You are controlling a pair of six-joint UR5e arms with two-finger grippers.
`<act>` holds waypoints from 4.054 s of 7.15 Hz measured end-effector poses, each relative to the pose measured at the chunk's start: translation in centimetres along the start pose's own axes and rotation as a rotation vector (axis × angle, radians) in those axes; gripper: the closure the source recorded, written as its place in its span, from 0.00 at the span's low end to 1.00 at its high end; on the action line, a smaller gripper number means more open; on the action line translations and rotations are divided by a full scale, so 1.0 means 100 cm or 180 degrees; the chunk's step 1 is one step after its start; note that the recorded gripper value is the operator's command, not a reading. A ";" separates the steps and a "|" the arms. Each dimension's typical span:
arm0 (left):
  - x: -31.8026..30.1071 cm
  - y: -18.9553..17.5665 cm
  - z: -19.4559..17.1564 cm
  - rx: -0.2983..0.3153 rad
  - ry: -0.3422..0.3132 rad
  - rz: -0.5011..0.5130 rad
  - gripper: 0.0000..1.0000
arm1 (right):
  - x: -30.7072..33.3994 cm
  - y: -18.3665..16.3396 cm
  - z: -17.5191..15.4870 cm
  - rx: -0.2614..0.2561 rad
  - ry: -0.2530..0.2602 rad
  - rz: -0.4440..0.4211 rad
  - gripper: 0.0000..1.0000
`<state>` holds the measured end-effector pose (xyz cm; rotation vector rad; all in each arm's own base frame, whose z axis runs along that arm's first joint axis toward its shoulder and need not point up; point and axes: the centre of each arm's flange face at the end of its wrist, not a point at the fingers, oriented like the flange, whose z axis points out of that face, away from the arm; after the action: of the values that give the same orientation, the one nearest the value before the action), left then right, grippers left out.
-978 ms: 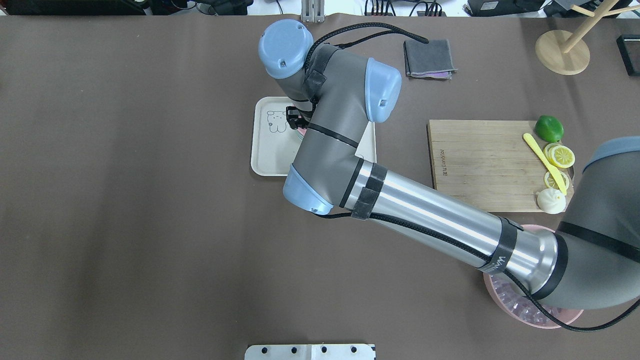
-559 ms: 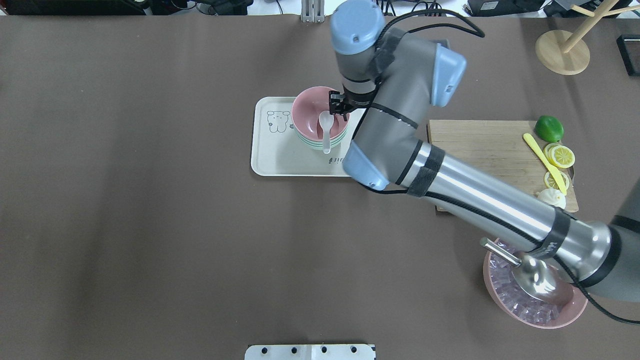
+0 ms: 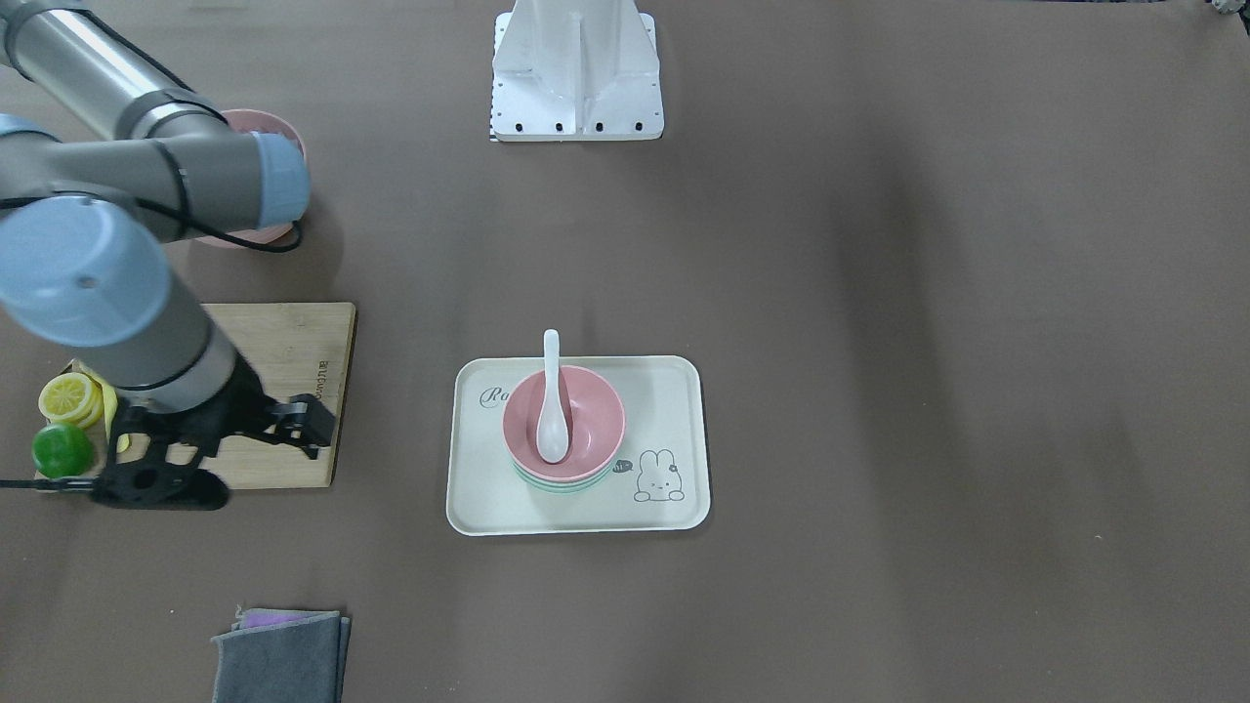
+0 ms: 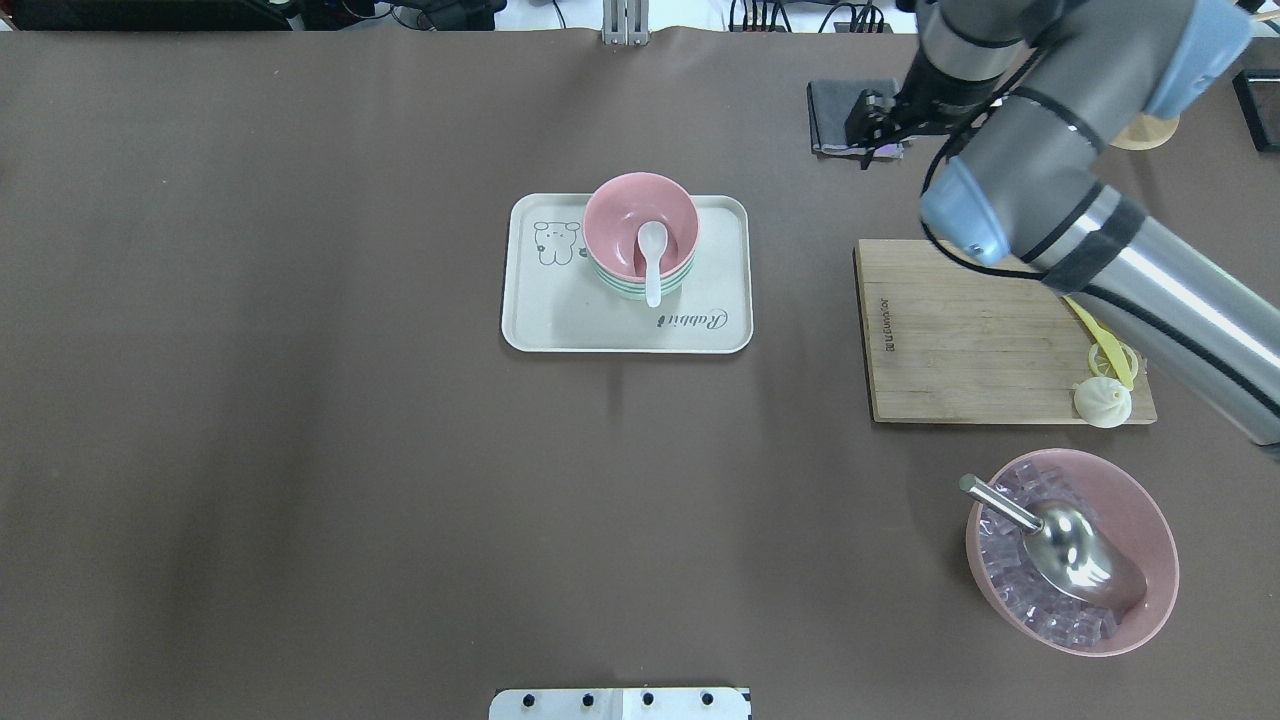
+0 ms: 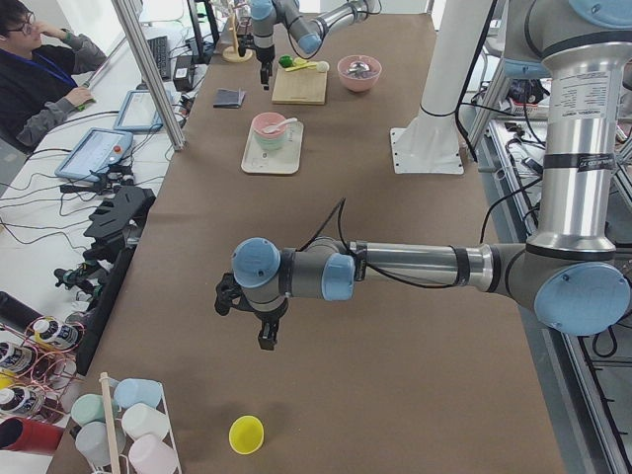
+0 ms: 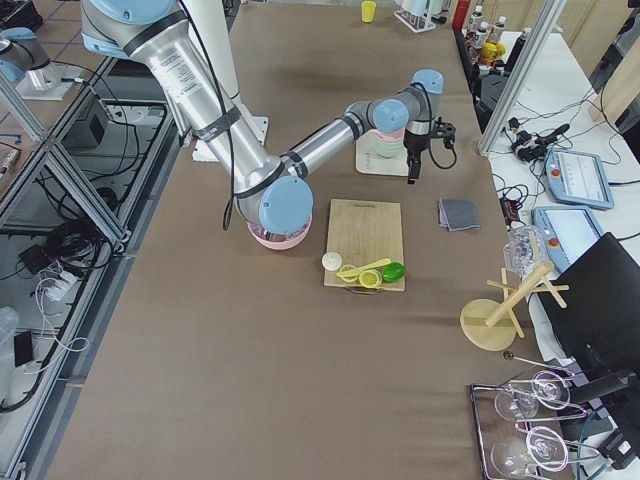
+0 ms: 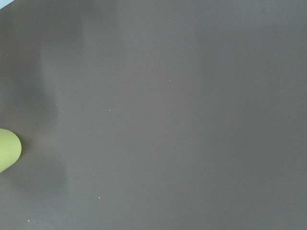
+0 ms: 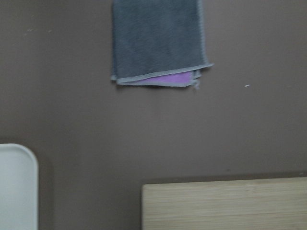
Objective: Stack pink bowl on green and place spoon
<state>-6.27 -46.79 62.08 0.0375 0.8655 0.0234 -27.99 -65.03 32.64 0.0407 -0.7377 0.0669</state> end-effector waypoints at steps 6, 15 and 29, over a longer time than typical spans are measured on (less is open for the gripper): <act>0.002 0.015 -0.008 -0.0029 0.0043 -0.0100 0.02 | 0.405 0.101 -0.044 -0.0022 0.0002 0.0095 0.00; 0.021 0.014 -0.029 0.0114 0.0025 0.0047 0.02 | 0.448 0.209 -0.044 -0.0090 -0.0218 0.0283 0.00; 0.017 0.014 -0.026 0.0100 0.0002 0.0032 0.02 | 0.457 0.210 -0.030 -0.0184 -0.0235 0.0322 0.00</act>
<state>-7.11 -45.24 59.17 0.0715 0.8663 0.0192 6.18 -41.81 61.51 -0.0495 -0.8150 0.1413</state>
